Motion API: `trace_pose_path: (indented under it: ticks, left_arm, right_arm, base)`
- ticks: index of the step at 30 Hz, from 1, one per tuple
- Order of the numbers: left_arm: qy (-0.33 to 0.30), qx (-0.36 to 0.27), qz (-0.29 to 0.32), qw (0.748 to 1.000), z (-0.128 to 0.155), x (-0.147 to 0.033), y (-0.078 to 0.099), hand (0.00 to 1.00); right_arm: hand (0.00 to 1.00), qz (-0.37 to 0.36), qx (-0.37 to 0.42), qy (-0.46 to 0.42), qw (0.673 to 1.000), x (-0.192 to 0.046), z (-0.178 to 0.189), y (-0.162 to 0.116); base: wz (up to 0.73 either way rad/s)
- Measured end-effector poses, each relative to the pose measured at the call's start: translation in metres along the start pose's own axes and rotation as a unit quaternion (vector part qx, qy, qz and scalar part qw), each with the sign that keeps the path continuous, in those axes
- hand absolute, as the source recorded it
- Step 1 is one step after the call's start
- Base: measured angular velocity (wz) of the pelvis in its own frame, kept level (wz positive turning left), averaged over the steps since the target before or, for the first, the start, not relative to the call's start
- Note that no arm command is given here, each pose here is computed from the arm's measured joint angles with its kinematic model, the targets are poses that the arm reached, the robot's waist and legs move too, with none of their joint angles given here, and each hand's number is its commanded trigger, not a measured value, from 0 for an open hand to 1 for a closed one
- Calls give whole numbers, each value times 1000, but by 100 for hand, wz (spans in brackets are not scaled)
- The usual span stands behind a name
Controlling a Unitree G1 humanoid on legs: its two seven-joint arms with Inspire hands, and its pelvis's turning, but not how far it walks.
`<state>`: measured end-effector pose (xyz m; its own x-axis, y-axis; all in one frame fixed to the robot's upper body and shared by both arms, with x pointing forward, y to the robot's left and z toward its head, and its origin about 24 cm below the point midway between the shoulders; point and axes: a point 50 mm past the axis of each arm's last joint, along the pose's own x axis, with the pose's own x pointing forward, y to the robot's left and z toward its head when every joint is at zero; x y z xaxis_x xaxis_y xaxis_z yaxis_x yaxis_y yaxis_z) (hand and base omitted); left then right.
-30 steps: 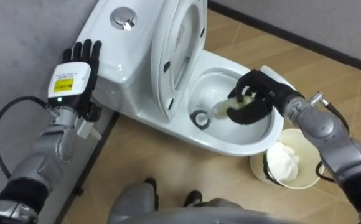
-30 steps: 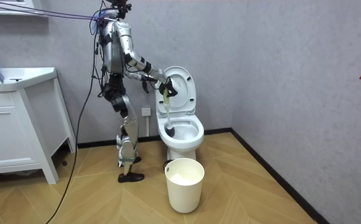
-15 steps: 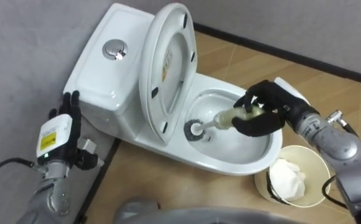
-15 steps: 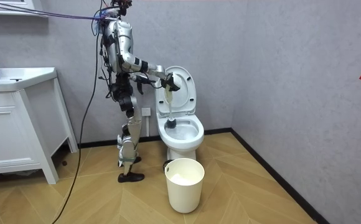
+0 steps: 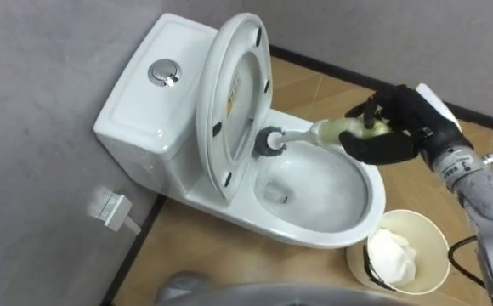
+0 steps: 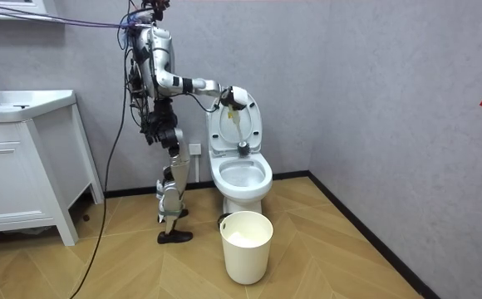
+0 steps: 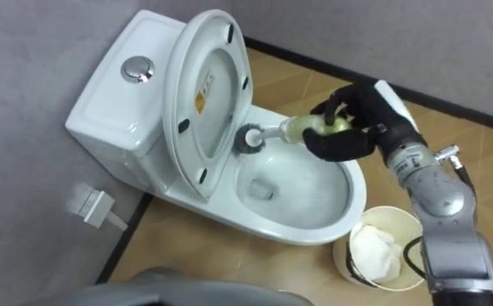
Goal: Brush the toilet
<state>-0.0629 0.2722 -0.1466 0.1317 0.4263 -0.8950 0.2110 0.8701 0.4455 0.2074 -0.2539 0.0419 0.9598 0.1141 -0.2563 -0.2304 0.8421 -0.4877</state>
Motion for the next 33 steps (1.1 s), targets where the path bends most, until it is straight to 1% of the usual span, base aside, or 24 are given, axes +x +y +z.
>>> trace_pose_path:
  ticks: [1,3,5,8,10,12,16,18,21,25,30,33]
  left_arm:
    - [9,0,-5,1000,-4,-1,-2,0]
    - [35,-3,-21,999,-13,-2,-6,0]
    - [47,-15,-24,998,-16,-2,-5,0]
    - [50,-41,-16,998,-14,0,-1,0]
    - [50,-53,-10,997,-9,2,3,0]
    - [43,-69,-6,997,3,6,7,0]
    - [22,-72,1,997,20,10,11,0]
    - [2,-72,11,997,33,13,16,0]
    - [-21,-56,23,998,44,13,22,0]
    - [-24,-54,26,998,52,15,24,0]
    - [-17,-38,18,999,53,15,20,0]
    - [-32,-40,24,998,60,14,23,0]
  right_arm:
    - [100,-9,1,-6,1000,-1,3,-3]
    - [100,-53,19,-43,997,-3,15,-16]
    - [100,-83,16,-60,995,-5,20,-23]
    - [100,-132,9,-81,988,-11,28,-35]
    - [100,-162,9,-82,983,-13,28,-41]
    - [100,-196,10,-79,977,-17,26,-47]
    - [100,-231,15,-71,970,-22,22,-52]
    - [100,-259,16,-62,964,-27,18,-54]
    - [100,-280,16,-37,959,-36,7,-54]
    - [100,-293,18,8,956,-44,-13,-51]
    - [100,-312,55,88,944,-51,-51,-41]
    - [100,-313,59,112,941,-53,-61,-39]
  base:
    - [0]
    - [-4]
    - [-3]
    - [2]
    - [-2]
    - [-9]
    - [-23]
    - [-18]
    - [-13]
    - [-24]
    - [-19]
    - [-14]
